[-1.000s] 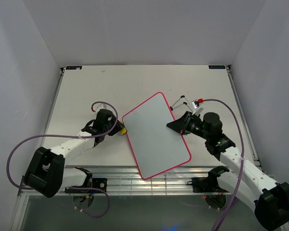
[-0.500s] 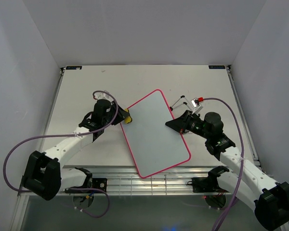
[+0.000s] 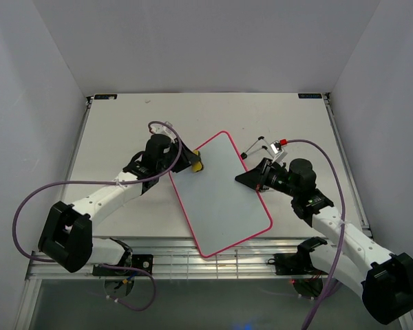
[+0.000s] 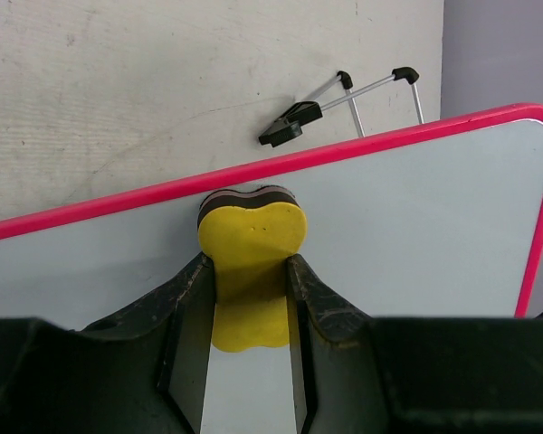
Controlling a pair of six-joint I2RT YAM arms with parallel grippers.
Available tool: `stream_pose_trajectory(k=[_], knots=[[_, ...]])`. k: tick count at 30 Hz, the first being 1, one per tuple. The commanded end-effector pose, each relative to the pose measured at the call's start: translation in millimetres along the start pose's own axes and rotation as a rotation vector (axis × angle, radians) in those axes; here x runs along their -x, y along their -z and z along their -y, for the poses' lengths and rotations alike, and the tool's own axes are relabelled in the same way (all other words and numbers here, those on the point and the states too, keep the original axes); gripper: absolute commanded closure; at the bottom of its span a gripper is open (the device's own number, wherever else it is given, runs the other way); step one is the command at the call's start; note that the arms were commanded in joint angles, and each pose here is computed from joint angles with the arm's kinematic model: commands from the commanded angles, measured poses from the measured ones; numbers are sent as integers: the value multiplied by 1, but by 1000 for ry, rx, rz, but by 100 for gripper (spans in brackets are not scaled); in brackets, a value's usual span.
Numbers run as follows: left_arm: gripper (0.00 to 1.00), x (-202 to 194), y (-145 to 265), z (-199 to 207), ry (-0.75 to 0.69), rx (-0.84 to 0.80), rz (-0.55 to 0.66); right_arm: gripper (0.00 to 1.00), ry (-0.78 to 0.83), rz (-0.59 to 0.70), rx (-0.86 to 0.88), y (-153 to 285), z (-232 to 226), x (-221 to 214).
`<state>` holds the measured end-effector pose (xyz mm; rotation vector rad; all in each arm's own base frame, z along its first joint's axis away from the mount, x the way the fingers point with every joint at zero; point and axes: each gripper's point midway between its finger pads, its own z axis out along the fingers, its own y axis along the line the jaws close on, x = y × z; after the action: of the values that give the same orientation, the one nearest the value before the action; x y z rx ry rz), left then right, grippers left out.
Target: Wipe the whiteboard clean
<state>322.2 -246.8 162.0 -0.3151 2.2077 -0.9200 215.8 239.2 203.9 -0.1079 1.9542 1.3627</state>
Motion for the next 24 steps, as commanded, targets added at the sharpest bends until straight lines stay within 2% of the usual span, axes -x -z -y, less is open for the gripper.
stream_pose_trajectory(k=[1, 7, 13, 15, 20, 24], knots=[[100, 5, 1, 15, -20, -36, 6, 92, 131, 67, 336, 13, -92, 35], [100, 11, 6, -42, 31, 128, 51, 92, 143, 100, 315, 18, -92, 40], [100, -5, 8, -103, 82, 246, 27, 92, 167, 126, 325, 22, -99, 45], [100, -12, 8, -110, 89, 247, 15, 92, 167, 126, 325, 22, -99, 45], [100, -22, 8, -81, 84, 124, -27, 92, 154, 122, 310, 17, -94, 45], [100, -40, 10, -34, 19, 16, -57, 92, 145, 124, 297, 13, -88, 45]])
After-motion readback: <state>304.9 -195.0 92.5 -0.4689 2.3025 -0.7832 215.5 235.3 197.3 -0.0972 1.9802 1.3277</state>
